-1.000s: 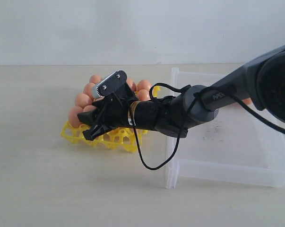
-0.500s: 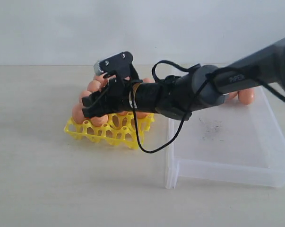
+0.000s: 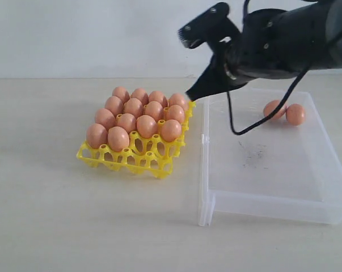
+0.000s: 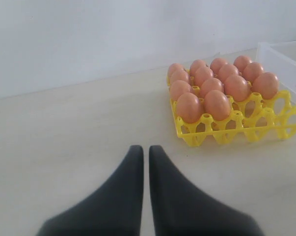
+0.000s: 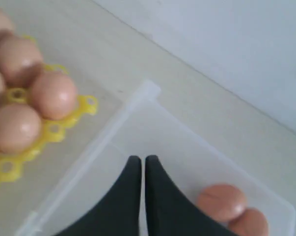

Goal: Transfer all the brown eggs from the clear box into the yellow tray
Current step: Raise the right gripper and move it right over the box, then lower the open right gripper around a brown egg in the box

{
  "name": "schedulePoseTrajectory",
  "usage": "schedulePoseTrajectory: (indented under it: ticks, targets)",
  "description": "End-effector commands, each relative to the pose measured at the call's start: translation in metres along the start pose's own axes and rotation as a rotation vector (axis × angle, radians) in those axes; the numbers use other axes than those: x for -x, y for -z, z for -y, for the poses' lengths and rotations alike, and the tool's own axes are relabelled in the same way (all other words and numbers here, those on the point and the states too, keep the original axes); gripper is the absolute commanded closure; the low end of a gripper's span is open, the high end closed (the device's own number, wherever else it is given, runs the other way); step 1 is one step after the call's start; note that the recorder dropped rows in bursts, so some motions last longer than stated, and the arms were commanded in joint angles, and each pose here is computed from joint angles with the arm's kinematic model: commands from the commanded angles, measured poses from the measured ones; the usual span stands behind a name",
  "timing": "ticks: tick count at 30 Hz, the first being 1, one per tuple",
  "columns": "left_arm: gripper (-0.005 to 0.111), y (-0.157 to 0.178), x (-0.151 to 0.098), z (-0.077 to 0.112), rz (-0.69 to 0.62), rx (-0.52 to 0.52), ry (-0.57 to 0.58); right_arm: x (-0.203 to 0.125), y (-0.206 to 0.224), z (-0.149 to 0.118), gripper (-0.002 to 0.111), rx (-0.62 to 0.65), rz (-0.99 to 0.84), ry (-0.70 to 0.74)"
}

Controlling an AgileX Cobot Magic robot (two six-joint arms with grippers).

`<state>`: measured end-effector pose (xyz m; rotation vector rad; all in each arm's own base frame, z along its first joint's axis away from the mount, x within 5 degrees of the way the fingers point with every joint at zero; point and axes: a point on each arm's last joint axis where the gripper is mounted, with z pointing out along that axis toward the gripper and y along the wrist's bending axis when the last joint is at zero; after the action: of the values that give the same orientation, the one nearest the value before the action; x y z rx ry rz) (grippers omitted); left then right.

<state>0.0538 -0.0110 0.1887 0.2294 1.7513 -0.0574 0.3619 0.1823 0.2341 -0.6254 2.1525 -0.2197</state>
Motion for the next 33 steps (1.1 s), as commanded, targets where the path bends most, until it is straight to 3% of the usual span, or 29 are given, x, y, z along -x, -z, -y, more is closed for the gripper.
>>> schedulePoseTrajectory:
  ticks: [1, 8, 12, 17, 20, 25, 27, 33]
  targets:
    - [0.103, 0.000, -0.001, 0.000, 0.003, -0.004, -0.003, -0.023, -0.013, 0.057, 0.109, 0.003, -0.117, -0.188]
    - [0.103, 0.000, -0.001, 0.000, 0.003, -0.004, -0.003, -0.032, -0.026, 0.120, 0.109, 0.154, -0.379, -0.379]
    - [0.103, 0.000, -0.001, 0.000, 0.003, -0.004, -0.003, -0.027, -0.043, 0.130, 0.109, 0.194, -0.497, -0.416]
    - [0.103, 0.000, -0.001, 0.000, 0.003, -0.004, -0.003, -0.021, -0.071, 0.132, 0.108, 0.190, -0.515, -0.422]
    - [0.103, 0.000, -0.001, 0.000, 0.003, -0.004, -0.003, -0.026, -0.086, 0.134, 0.098, 0.159, -0.553, -0.400]
    - [0.103, 0.000, -0.001, 0.000, 0.003, -0.004, -0.003, -0.036, -0.109, 0.129, 0.059, 0.147, -0.590, -0.434]
    - [0.103, 0.000, -0.001, 0.000, 0.003, -0.004, -0.003, -0.042, -0.117, 0.126, 0.048, 0.128, -0.603, -0.487]
    - [0.103, 0.000, -0.001, 0.000, 0.003, -0.004, -0.003, -0.054, -0.135, 0.119, 0.048, 0.117, -0.619, -0.527]
